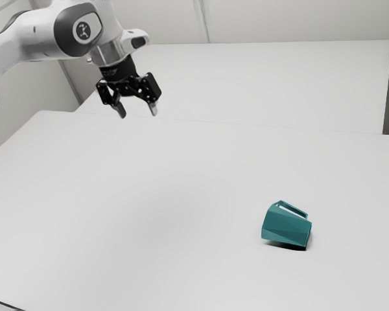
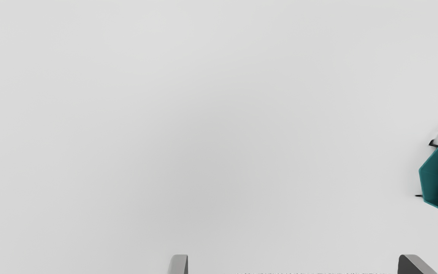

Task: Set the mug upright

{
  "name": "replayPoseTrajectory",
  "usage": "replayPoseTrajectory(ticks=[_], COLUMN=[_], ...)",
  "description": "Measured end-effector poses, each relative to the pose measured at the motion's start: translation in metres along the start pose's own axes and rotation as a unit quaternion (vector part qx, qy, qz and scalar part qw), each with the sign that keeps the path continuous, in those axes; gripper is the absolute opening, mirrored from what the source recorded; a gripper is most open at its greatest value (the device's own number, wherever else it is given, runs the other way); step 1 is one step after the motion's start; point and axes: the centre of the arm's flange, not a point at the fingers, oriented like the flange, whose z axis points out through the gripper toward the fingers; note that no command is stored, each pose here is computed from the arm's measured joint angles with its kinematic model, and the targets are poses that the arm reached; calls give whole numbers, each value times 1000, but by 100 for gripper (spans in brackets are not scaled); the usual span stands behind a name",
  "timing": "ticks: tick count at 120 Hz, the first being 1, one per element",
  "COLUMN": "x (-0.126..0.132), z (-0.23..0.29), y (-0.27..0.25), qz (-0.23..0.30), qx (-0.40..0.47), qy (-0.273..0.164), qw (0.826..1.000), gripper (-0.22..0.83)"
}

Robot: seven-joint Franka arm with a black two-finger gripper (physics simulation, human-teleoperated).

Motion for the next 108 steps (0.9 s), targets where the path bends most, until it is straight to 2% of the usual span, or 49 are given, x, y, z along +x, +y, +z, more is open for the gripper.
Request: replayPoseTrajectory(ticks=[29, 47, 66, 108], x=[7, 15, 6, 11], z=[75, 124, 170, 248], y=[0, -2, 30, 75], qz=[-56, -75, -65, -26], qx=[-122, -180, -237, -318], qy=[-52, -48, -60, -71], qw=[990, 980, 968, 945], gripper=[62, 62, 61, 61])
